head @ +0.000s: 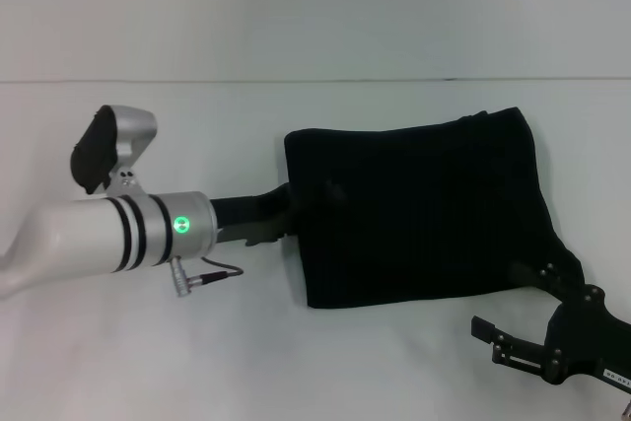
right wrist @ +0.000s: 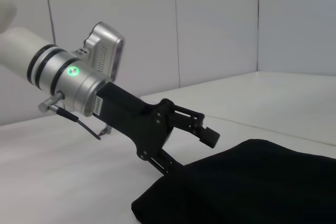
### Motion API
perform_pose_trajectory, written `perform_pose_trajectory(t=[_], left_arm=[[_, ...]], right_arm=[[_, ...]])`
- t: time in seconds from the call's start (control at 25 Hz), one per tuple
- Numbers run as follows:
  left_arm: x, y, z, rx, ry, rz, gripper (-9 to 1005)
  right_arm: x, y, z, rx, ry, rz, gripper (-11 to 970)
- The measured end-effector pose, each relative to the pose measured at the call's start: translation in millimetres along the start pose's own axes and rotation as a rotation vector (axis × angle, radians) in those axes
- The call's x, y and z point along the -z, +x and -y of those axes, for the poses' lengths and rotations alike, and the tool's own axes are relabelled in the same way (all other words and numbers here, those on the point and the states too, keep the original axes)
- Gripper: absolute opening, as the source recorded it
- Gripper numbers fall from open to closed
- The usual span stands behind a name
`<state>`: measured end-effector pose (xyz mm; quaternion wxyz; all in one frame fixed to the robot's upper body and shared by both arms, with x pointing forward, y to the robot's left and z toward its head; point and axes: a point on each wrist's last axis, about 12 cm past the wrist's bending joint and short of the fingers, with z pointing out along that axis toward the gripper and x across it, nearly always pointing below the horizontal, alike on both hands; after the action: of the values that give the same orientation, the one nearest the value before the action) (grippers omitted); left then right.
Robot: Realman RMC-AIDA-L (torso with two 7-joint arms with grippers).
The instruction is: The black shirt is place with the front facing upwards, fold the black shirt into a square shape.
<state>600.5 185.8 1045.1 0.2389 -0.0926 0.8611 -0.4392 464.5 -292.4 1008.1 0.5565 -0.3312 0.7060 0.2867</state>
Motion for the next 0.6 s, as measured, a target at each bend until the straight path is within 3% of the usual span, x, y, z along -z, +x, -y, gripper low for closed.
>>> perform_pose_trajectory(t=[0.28,0.6], left_arm=[[-7.8,0.0,10.3,-0.026,0.012,-0.019,950],[-8.7,1.1,7.3,-0.036,-0.005,-0.008,828]], right_arm=[[-0.8,-0.4,-0.2,0.0,-0.001,0.002,938],[-0.7,-0.3,-0.4,-0.003,-0.001,0.003,938]])
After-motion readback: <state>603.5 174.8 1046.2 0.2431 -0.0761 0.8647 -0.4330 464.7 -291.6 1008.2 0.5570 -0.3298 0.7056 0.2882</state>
